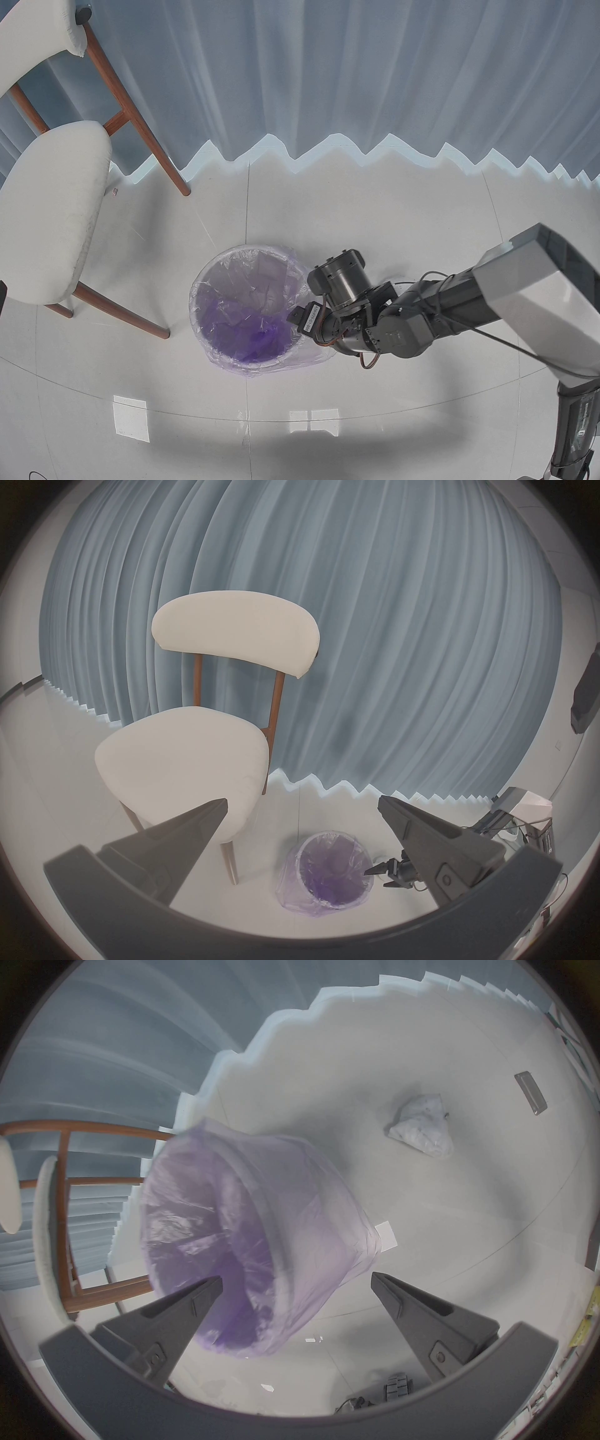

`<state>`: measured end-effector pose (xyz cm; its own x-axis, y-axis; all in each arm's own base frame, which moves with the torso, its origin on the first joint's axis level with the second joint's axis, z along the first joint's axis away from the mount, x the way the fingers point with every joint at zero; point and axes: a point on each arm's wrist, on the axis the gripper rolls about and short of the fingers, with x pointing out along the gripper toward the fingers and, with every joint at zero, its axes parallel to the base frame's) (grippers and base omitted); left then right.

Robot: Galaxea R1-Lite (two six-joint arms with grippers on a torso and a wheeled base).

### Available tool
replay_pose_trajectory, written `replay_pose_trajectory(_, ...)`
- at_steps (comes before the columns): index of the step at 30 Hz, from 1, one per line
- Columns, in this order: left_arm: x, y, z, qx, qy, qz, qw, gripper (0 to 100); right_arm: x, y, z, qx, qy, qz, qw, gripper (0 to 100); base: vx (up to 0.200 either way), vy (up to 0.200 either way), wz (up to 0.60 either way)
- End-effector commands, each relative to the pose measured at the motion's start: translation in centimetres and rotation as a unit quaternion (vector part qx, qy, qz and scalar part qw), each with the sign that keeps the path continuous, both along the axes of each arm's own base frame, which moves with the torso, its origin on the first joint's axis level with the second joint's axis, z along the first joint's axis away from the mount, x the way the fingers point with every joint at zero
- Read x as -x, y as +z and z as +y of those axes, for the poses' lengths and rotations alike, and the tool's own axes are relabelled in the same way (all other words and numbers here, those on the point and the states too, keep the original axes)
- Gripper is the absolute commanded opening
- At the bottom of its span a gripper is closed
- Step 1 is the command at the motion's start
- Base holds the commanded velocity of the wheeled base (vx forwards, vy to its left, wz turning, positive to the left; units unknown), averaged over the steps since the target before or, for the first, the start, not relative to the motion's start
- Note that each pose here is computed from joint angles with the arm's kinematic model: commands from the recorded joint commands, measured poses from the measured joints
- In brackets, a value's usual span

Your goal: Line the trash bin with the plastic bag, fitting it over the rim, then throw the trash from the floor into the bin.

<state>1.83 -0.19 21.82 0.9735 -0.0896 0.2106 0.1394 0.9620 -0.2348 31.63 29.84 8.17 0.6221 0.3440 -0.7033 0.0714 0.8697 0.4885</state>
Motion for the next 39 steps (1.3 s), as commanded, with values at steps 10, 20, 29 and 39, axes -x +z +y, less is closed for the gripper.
replay_pose_trajectory(10,0.8,-1.2,0.0,-0.012,0.004,-0.005,0.9999,100,-2.1,0.2,2.2,-0.024,-0.021,-0.029,0.9991,0,0.0,0.0,0.0)
replay_pose_trajectory(20,0.8,-1.2,0.0,-0.012,0.003,-0.005,0.9999,100,-6.4,3.2,-0.7,-0.031,-0.055,-0.068,0.9957,0,0.0,0.0,0.0)
replay_pose_trajectory(29,1.2,-1.2,0.0,-0.012,0.005,-0.013,0.9998,100,-9.2,3.3,-1.4,-0.033,-0.066,-0.097,0.9925,0,0.0,0.0,0.0)
replay_pose_trajectory(39,1.2,-1.2,0.0,-0.012,0.004,-0.013,0.9998,100,-10.5,6.8,-1.6,-0.066,-0.066,-0.162,0.9823,0,0.0,0.0,0.0)
